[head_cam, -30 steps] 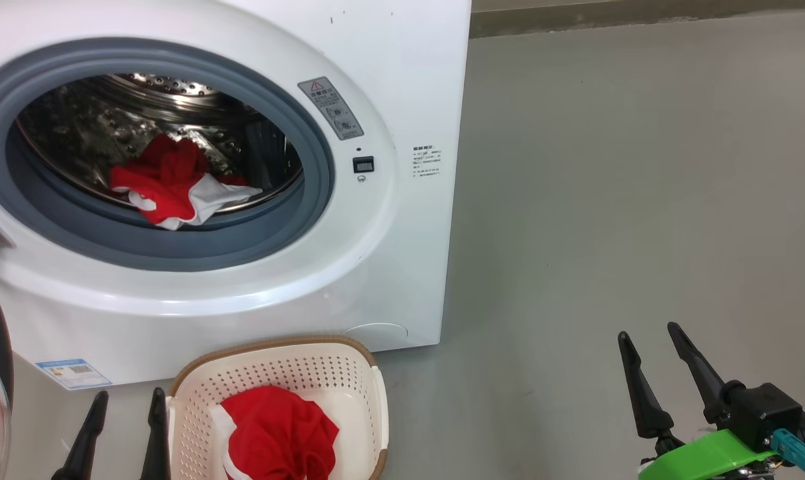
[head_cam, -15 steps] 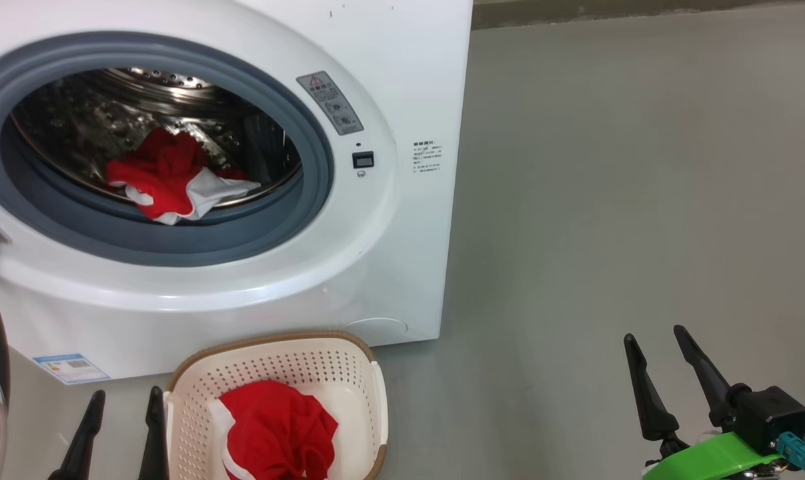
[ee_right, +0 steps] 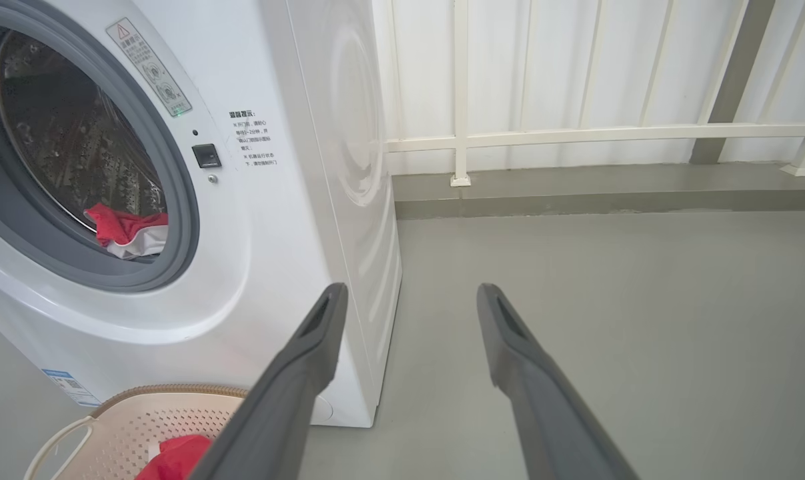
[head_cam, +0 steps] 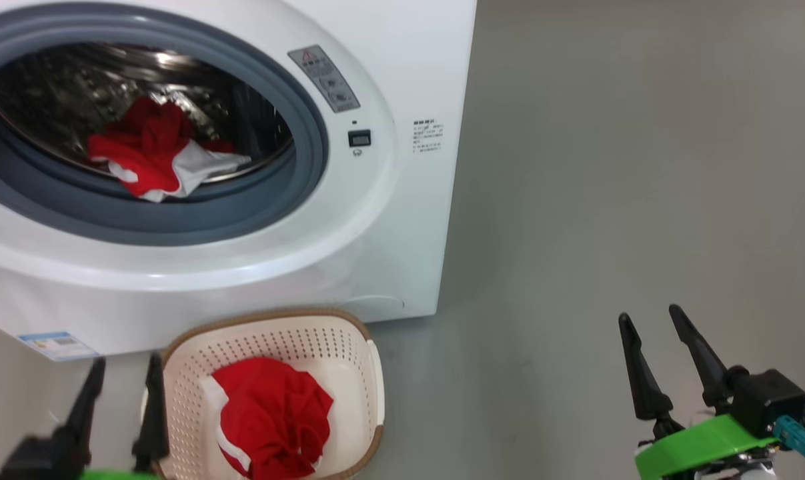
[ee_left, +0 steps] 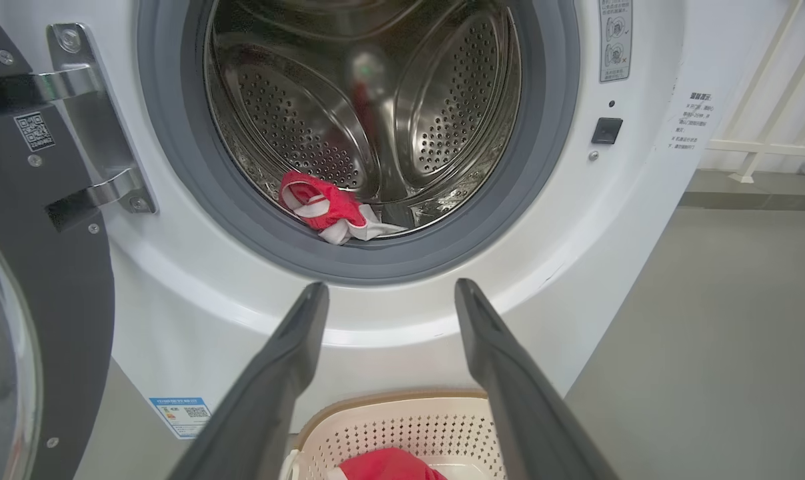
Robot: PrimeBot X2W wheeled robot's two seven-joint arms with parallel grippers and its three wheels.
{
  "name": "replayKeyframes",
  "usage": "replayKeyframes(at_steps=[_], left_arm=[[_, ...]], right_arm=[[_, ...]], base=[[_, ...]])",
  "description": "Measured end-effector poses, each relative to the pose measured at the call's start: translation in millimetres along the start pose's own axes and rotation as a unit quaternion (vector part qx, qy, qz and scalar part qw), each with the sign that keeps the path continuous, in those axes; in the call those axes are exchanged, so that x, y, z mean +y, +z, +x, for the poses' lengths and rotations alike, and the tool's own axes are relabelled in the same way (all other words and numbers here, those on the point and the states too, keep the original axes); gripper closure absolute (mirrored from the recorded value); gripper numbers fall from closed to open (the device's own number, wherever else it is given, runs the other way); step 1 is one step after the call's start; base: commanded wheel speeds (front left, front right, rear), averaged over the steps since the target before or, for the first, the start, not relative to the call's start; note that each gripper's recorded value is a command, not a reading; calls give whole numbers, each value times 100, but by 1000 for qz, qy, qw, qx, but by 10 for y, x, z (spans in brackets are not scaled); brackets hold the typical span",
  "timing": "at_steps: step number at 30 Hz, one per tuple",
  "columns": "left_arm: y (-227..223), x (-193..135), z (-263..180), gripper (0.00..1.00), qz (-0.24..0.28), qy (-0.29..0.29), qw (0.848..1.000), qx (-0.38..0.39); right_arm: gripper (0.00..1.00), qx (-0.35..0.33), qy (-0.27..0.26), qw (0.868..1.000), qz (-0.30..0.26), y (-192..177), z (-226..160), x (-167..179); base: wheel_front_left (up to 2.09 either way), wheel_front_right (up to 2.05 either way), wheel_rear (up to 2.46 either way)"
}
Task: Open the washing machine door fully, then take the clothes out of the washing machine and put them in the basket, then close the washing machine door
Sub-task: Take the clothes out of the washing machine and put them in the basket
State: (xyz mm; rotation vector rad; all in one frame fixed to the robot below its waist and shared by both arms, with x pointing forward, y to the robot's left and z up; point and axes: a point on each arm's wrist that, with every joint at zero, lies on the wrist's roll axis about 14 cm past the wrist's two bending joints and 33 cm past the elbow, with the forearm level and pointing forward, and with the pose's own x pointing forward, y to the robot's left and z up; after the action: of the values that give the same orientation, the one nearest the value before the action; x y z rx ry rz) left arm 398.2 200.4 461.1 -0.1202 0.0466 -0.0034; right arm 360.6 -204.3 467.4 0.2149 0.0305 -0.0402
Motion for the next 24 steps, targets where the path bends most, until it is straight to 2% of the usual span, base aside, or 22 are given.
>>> replayKeyframes(at_steps=[17, 24], left_arm=[[-69, -217, 1325, 0, 22, -38, 999, 23], [-235, -340, 1808, 0, 39, -56, 995, 68]], right_arm=[[0, 18, 6, 1000, 11, -186, 455, 60], [0, 28, 7, 999, 20, -299, 622, 65]], base=[[0, 0, 0], [0, 0, 0]])
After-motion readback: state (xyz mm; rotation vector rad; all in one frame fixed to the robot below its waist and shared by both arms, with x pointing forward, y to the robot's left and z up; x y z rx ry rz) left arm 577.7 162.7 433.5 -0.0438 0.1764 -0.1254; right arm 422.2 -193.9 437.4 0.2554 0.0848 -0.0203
